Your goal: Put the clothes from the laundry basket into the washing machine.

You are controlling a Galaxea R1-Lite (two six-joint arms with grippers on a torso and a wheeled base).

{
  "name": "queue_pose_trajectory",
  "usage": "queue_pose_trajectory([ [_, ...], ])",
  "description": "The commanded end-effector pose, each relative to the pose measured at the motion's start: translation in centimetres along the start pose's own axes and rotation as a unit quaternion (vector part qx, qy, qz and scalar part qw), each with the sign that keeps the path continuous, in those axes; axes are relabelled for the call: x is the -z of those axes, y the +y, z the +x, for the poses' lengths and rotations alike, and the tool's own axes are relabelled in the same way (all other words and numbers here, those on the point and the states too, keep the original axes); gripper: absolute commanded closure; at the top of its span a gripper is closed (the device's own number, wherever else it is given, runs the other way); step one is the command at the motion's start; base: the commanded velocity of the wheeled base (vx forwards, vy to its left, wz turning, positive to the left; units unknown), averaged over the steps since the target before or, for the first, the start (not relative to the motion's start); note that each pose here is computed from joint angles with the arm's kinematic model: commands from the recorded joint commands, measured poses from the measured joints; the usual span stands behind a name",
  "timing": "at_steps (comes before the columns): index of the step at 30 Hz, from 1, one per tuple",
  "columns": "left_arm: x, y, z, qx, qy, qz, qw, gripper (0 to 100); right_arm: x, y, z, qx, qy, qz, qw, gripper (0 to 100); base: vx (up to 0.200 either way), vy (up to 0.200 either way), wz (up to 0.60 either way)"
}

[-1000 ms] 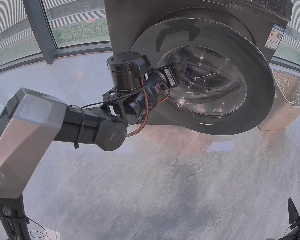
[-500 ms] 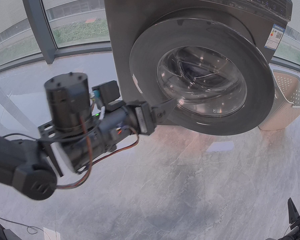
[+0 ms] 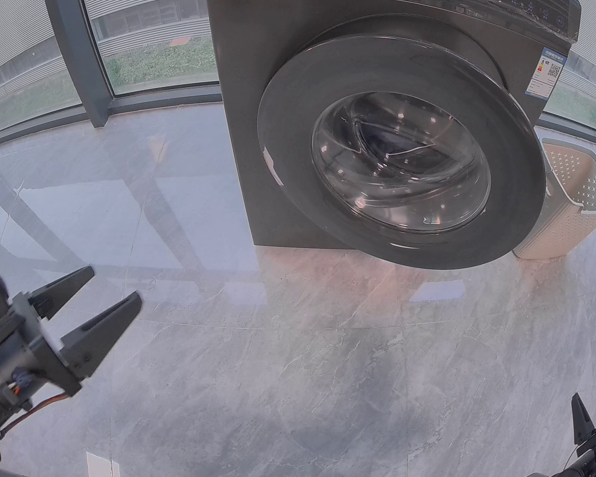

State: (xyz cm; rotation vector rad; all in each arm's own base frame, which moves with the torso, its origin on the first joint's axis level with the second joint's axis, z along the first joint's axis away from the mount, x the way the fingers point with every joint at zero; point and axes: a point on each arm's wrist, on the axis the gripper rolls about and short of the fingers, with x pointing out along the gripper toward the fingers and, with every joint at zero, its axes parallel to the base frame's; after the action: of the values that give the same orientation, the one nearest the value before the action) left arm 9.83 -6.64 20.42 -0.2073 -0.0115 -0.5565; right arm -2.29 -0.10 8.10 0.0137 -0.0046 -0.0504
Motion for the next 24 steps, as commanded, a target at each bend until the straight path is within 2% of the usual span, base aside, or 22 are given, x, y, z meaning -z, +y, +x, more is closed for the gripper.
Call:
queue_pose_trajectory([
  [1,3.6,1.8,-9.6,-0.105,-0.075,0.032,0.9911,0,0.5,0.0,0.0,-0.001,0.000,-0.001,1.0000,0,0.000,0.000,0.00],
  [7,5.0,1.4,-12.5,-0.147,-0.102,0.044,0.9829,0,0.5,0.0,0.0,-0.001,0.000,-0.003,1.0000,0,0.000,0.000,0.00],
  [8,5.0,1.4,-12.5,-0.147,-0.102,0.044,0.9829,0,0.5,0.0,0.0,-0.001,0.000,-0.003,1.0000,0,0.000,0.000,0.00],
  [9,5.8,1.2,-13.3,-0.170,-0.110,0.051,0.9780,0,0.5,0.0,0.0,-0.002,0.000,-0.003,1.0000,0,0.000,0.000,0.00],
  [10,5.8,1.2,-13.3,-0.170,-0.110,0.051,0.9780,0,0.5,0.0,0.0,-0.002,0.000,-0.003,1.0000,0,0.000,0.000,0.00],
  [11,7.4,1.2,-13.7,-0.185,-0.093,0.052,0.9770,0,0.5,0.0,0.0,-0.001,0.000,-0.003,1.0000,0,0.000,0.000,0.00],
  [13,8.9,1.3,-14.0,-0.192,-0.068,0.060,0.9772,0,0.5,0.0,0.0,-0.002,0.000,-0.004,1.0000,0,0.000,0.000,0.00],
  [15,10.2,1.4,-14.0,-0.209,-0.035,0.075,0.9743,0,0.5,0.0,0.0,-0.002,0.000,-0.004,1.0000,0,0.000,0.000,0.00],
  [17,11.4,1.3,-14.4,-0.222,-0.008,0.079,0.9717,0,0.5,0.0,0.0,-0.002,0.000,-0.003,1.0000,0,0.000,0.000,0.00],
  [20,11.2,1.2,-14.7,-0.238,-0.007,0.080,0.9680,0,0.5,0.0,0.0,-0.004,0.001,-0.001,1.0000,0,0.000,0.000,0.00],
  [21,11.2,1.3,-14.7,-0.247,-0.008,0.082,0.9655,0,0.4,0.0,0.0,-0.005,-0.002,-0.001,1.0000,0,0.000,0.000,0.00],
  [22,11.4,1.4,-14.7,-0.272,-0.002,0.088,0.9584,0,-0.1,0.0,-0.1,-0.009,-0.018,0.004,0.9998,0,0.000,0.000,0.00],
  [23,11.7,1.6,-14.7,-0.289,0.004,0.087,0.9534,0,-0.8,0.0,-0.3,-0.011,-0.040,0.004,0.9991,0,0.000,0.000,0.00],
  [24,11.7,1.6,-14.7,-0.289,0.004,0.087,0.9534,0,-0.8,0.0,-0.3,-0.011,-0.040,0.004,0.9991,0,0.000,0.000,0.00],
])
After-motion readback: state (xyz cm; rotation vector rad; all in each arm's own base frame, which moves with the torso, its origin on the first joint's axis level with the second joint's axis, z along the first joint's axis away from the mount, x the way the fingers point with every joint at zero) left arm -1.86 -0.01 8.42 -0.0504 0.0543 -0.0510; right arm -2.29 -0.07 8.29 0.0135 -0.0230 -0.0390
